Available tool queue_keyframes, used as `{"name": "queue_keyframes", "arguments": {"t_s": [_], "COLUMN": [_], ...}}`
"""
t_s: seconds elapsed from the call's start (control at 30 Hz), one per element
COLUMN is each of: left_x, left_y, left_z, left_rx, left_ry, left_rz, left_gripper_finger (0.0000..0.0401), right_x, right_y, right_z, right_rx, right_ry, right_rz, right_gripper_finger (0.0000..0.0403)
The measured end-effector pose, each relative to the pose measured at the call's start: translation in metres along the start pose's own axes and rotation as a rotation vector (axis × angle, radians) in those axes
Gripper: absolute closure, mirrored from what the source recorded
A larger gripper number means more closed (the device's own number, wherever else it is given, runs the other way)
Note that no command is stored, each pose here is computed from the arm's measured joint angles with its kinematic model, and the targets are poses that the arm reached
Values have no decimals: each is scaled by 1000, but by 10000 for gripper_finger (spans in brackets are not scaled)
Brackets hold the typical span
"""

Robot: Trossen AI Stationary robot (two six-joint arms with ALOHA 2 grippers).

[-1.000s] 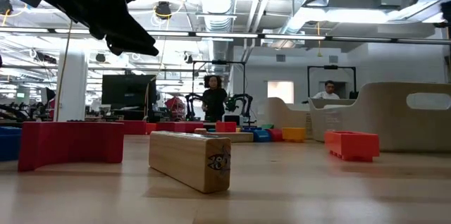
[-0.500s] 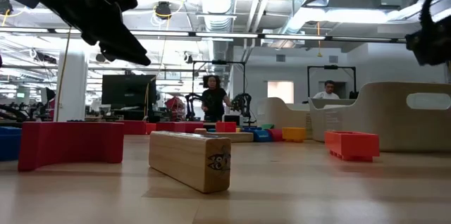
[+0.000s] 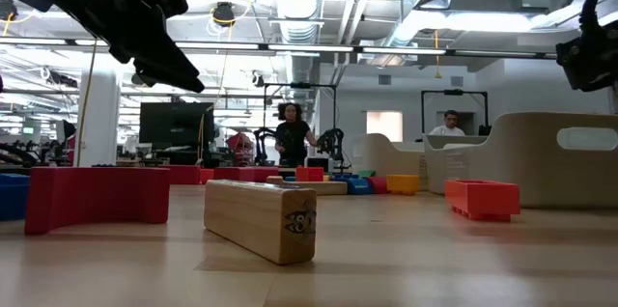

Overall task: Sort blocks by size
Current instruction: Put the large blue game piece into the gray bin

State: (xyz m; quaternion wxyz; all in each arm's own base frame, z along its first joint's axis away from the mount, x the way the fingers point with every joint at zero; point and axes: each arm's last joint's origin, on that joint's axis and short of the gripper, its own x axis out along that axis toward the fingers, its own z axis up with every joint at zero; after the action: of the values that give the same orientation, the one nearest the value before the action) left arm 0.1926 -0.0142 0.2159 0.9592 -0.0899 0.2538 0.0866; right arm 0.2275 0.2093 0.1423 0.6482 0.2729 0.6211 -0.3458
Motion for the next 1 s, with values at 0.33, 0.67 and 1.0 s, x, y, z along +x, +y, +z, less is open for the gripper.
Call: {"name": "queue_keyframes", "arguments": {"t_s": [0.33,0.67,1.0], "left_x": [-1,-6,-9], "left_y": [-3,-11,-22], "left_z": [12,31,28], "left_rx": [25,141,151], "left_ry": [-126,-336,-325], "left_rz": [-31,-100,-158], "left_gripper_finger": [226,226,226], "right_x": [-77,-95,-87], "right_y": [-16,-61,-76], "right_z": [9,62,115], "right_rx": [-84,-58,-111], "right_ry": [-294,-474,-365], "right_rz": [264,76,-39], "right_gripper_finger": [241,241,113]}}
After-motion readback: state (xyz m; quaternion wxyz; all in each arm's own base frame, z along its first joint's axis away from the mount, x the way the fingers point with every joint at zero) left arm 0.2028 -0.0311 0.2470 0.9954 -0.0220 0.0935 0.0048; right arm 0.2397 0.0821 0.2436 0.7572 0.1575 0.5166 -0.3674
